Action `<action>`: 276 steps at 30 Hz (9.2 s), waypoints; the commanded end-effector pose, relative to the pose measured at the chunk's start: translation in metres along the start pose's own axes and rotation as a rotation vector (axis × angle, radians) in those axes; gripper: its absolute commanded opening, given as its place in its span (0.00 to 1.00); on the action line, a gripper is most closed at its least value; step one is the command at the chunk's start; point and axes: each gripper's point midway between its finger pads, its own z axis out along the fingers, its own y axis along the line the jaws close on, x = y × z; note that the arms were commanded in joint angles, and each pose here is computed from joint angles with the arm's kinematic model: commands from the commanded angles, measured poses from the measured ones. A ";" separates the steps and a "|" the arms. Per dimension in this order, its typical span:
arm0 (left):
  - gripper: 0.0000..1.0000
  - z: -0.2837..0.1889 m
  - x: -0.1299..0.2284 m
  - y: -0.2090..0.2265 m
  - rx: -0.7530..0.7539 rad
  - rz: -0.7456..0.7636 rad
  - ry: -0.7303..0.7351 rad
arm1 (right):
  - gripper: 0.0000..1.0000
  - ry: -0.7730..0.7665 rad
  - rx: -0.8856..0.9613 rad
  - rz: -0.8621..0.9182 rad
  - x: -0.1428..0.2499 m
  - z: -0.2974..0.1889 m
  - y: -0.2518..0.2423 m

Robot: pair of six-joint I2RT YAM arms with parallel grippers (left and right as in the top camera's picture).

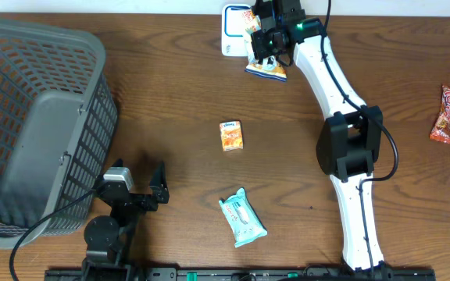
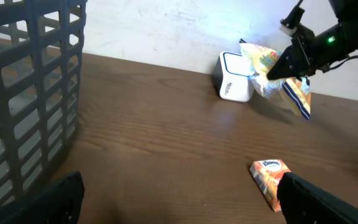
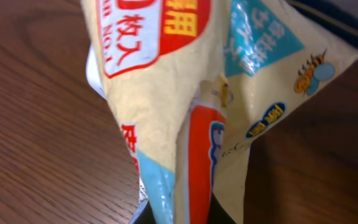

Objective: Scan the item barcode
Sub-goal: 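Raise the snack bag to the white scanner, then carry the snack bag right and release it on the table, then reach the right gripper to the Kleenex pack and grasp it, then lift the Kleenex pack up to the white scanner, then carry the Kleenex pack right and release it on the pile, then reach the right gripper down to the mint-green wipes pack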

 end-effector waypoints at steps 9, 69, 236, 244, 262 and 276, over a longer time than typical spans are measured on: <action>0.98 0.002 0.016 0.004 -0.007 -0.017 0.040 | 0.01 0.081 0.172 0.063 0.002 -0.058 -0.029; 0.98 0.002 0.016 0.004 -0.007 -0.017 0.040 | 0.71 0.612 -0.150 0.207 0.154 -0.132 0.114; 0.98 0.002 0.016 0.004 -0.007 -0.017 0.040 | 0.05 0.312 0.638 -0.074 0.110 -0.165 -0.335; 0.98 0.002 0.016 0.004 -0.007 -0.017 0.040 | 0.99 0.235 0.717 0.216 0.136 -0.201 -0.380; 0.98 0.002 0.016 0.004 -0.007 -0.017 0.040 | 0.99 -0.270 -0.311 0.456 -0.009 -0.327 -0.119; 0.98 0.002 0.016 0.004 -0.008 -0.017 0.041 | 0.92 0.514 -0.238 0.188 0.120 -0.252 0.099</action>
